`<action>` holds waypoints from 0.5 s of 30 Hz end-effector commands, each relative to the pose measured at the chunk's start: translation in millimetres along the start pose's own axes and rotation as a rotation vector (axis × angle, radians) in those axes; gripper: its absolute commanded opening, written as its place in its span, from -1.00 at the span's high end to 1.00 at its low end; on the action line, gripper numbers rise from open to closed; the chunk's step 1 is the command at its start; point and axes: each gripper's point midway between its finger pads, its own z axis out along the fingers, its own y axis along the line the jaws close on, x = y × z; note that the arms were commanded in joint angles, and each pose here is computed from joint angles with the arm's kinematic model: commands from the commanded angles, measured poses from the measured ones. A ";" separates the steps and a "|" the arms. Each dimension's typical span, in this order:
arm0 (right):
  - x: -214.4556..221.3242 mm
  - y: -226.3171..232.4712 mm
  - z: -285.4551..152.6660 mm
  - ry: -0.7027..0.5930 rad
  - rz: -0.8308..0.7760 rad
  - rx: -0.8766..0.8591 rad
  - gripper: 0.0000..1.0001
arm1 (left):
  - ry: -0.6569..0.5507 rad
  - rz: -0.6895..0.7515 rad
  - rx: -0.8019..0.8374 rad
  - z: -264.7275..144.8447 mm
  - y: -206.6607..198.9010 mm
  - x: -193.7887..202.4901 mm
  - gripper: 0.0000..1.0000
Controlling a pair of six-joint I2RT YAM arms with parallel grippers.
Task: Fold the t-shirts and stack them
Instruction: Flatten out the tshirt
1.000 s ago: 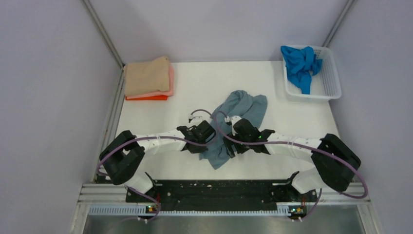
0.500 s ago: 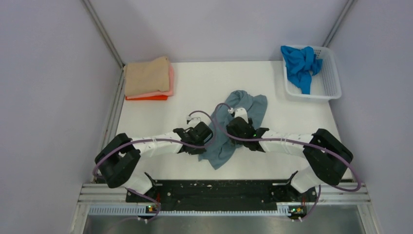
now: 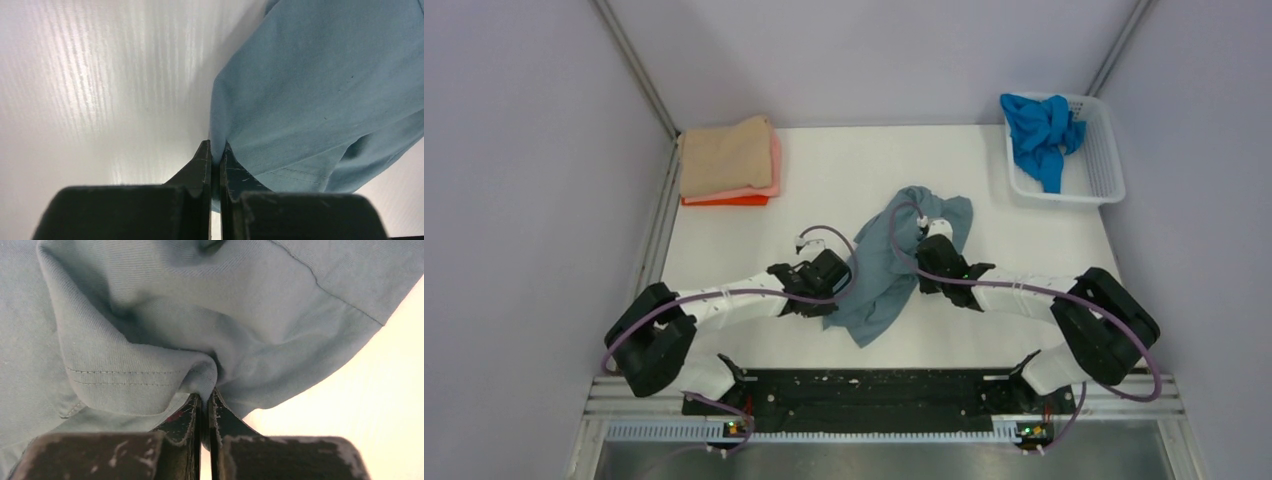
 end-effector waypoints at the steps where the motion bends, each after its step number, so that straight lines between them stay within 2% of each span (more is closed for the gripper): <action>1: -16.1 -3.1 -5.7 -0.030 0.038 0.022 1.00 | -0.057 -0.026 -0.058 -8.7 20.9 -12.2 1.00; 4: -48.9 -31.3 -30.3 -0.119 0.053 0.160 1.00 | -0.137 -0.060 -0.072 -21.8 28.4 -37.4 1.00; 7: -99.5 -57.5 -69.4 -0.267 0.078 0.260 1.00 | -0.268 -0.128 -0.080 -49.5 38.1 -81.9 1.00; 12: -190.4 -80.8 -158.1 -0.554 0.117 0.314 1.00 | -0.572 -0.232 0.042 -139.1 35.4 -169.0 1.00; 15: -232.4 -86.6 -216.5 -0.702 0.116 0.314 1.00 | -0.743 -0.250 0.147 -200.5 30.5 -201.8 1.00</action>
